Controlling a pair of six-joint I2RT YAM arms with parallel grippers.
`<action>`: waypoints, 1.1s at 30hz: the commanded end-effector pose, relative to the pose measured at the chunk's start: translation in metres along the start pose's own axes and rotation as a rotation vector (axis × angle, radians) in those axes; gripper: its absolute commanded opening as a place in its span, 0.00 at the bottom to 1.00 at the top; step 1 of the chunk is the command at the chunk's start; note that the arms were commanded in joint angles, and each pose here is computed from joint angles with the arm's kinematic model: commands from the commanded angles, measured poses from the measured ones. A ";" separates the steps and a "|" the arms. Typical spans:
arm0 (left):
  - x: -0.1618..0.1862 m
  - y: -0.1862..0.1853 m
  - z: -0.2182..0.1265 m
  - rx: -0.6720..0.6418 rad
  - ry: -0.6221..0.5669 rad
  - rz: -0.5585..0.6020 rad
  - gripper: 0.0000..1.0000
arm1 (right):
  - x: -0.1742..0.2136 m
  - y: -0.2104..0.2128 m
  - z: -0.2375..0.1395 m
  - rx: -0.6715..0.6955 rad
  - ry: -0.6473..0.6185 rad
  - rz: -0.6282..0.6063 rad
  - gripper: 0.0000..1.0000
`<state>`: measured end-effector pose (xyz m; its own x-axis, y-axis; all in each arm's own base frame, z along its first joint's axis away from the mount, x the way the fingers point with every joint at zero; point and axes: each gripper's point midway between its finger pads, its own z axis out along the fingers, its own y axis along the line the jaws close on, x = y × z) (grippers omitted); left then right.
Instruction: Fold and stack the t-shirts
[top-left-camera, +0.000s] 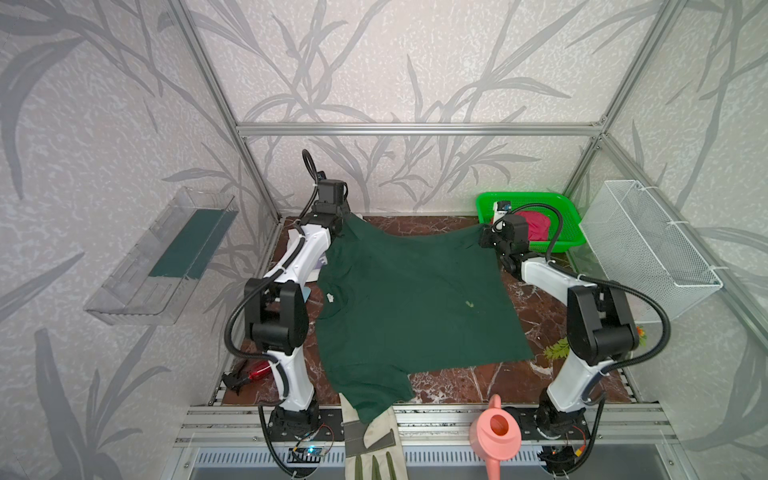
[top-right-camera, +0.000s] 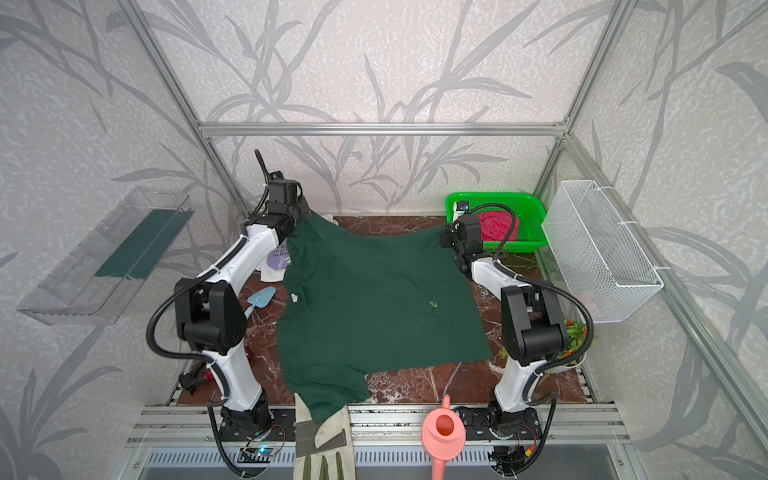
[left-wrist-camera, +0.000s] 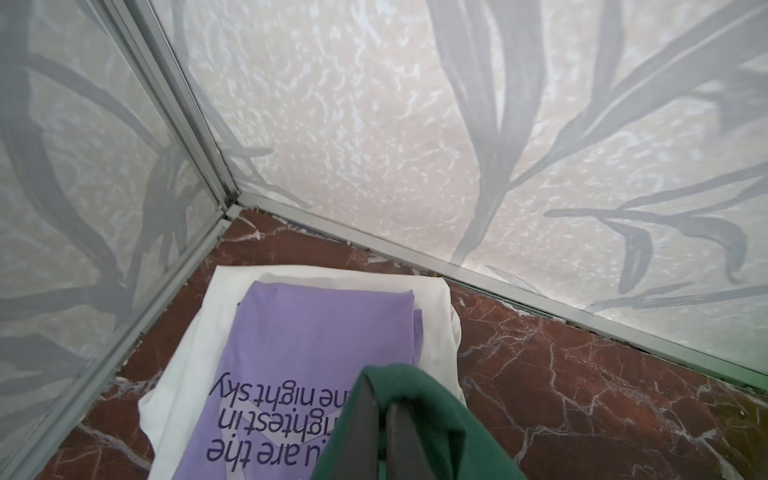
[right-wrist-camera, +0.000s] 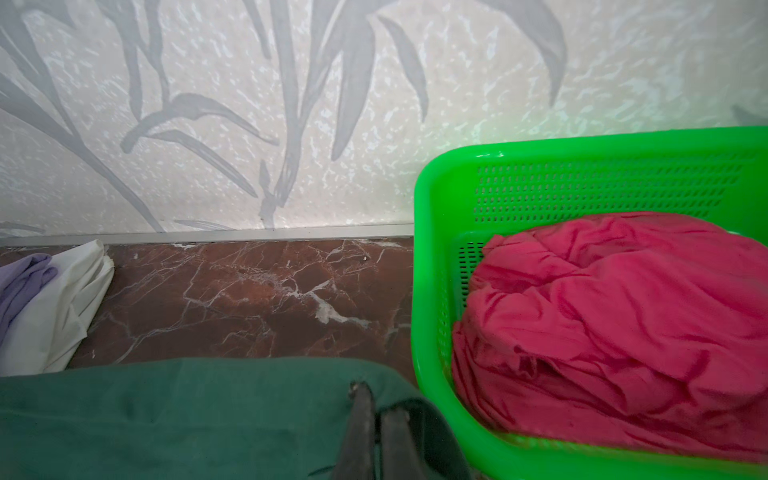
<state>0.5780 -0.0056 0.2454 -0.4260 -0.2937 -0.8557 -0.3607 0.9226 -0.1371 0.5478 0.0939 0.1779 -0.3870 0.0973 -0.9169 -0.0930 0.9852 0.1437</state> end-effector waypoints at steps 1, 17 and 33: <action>0.017 0.015 0.028 -0.084 0.110 -0.080 0.00 | -0.009 0.007 0.024 -0.039 -0.020 0.006 0.03; 0.020 -0.041 0.001 0.206 0.295 0.008 0.65 | -0.050 0.076 -0.068 -0.134 -0.017 -0.129 0.74; 0.148 -0.071 0.046 0.299 0.560 -0.080 0.52 | 0.149 0.101 -0.133 -0.233 0.381 -0.008 0.81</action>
<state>0.5657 -0.1001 0.0991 -0.8231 -0.3454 -0.4508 -0.1904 0.9157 -0.3540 0.3595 0.1840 0.1033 -0.6915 -0.0590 -0.7199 -0.2958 0.9324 0.2077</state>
